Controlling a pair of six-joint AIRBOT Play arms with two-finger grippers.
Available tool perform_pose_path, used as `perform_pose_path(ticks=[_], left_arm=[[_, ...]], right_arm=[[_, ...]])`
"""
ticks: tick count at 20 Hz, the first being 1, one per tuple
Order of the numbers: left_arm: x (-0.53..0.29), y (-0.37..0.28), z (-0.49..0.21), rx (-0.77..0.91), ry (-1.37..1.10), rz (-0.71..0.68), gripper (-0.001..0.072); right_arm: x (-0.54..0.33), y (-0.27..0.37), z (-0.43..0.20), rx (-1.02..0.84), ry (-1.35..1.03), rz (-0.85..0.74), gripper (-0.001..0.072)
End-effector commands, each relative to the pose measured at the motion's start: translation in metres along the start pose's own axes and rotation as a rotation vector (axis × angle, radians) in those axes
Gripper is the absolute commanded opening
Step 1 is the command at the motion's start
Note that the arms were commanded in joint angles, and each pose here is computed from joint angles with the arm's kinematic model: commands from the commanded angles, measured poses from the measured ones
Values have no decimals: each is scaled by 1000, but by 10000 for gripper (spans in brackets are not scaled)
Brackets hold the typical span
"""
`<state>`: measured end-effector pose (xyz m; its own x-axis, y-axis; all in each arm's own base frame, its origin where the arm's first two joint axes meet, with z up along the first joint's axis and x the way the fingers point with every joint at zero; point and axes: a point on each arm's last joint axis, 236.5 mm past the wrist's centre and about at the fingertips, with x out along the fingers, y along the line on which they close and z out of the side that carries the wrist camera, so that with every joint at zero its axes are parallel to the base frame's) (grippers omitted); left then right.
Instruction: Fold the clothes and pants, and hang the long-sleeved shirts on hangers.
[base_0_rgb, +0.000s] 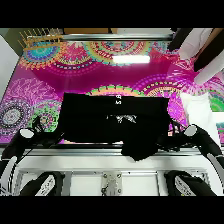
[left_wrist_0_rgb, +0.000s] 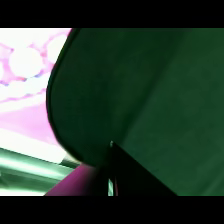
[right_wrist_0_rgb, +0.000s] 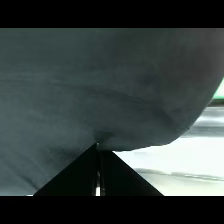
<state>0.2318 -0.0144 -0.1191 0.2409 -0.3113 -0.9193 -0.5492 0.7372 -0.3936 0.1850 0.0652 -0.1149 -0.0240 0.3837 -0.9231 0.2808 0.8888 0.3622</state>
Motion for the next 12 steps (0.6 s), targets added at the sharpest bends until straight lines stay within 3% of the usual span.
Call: perform_pose_path(ticks=[1,6,12], left_arm=[[-20,2,-7,83,-15,30,6],[-71,-14,-23,195,-36,24,6],[-107,-42,21,243,-114,16,6]], right_arm=[[-25,-6,-1,-81,-11,-70,12],[-72,-9,-2,-168,-36,-157,12],[-112,16,57,-180,-174,-147,11]])
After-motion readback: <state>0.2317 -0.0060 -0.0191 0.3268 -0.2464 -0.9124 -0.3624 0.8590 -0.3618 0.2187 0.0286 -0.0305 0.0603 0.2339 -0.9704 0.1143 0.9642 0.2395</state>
